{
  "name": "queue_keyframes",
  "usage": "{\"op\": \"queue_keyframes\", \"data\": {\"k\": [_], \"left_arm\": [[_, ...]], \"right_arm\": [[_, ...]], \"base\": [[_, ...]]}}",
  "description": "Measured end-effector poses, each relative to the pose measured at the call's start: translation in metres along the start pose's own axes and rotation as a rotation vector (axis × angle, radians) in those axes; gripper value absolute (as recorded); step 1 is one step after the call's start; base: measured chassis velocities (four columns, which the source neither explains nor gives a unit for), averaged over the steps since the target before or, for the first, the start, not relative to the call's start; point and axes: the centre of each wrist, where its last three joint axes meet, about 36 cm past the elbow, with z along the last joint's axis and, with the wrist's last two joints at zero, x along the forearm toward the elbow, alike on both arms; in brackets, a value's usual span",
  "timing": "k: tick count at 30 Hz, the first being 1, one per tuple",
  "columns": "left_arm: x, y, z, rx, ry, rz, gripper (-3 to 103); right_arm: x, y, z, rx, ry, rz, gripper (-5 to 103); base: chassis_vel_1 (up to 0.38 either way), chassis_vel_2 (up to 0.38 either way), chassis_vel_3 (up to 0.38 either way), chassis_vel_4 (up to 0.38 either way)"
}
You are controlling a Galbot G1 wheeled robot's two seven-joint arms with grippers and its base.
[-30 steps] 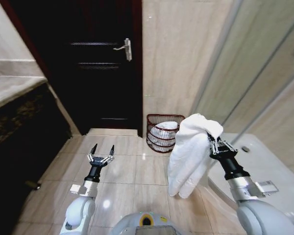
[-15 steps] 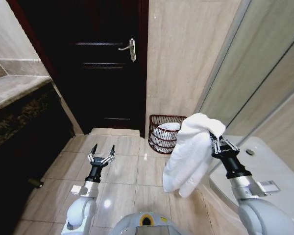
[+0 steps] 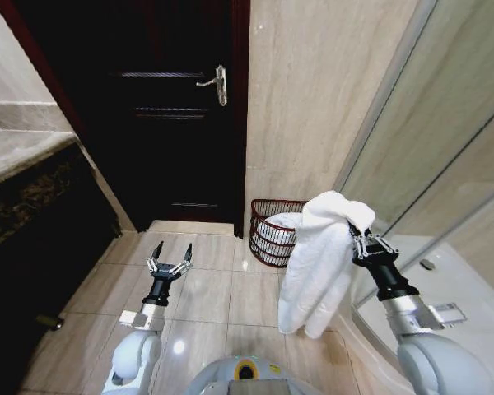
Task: Discard the used towel into the hamper.
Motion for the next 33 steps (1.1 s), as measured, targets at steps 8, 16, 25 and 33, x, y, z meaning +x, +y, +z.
{"op": "queue_keyframes", "data": {"k": [8,16,25,33], "left_arm": [[0.0004,0.0005,-0.0002,0.0,-0.002,-0.005,100],[0.0003,-0.0006,0.0001,0.013,-0.007,-0.021,100],[0.0002,-0.0012,-0.006,0.006,0.013,-0.016,100],[-0.0038,0.0001,-0.0062,-0.002,-0.012,-0.003,100]], "right_arm": [[-0.0013,0.0003,-0.002,-0.006,-0.007,-0.004,9],[-0.0023,0.0,-0.0004,-0.014,-0.003,-0.001,9],[-0.0009,0.0013,-0.0028,-0.018,0.001,0.011,9],[-0.0022,0.0013,-0.0089,-0.017,0.008,0.007,9]], "base": [[-0.059,0.039,0.05,-0.048],[-0.125,0.118,0.116,-0.122],[-0.088,0.093,0.084,-0.097],[0.0,0.0,0.0,0.0]]}}
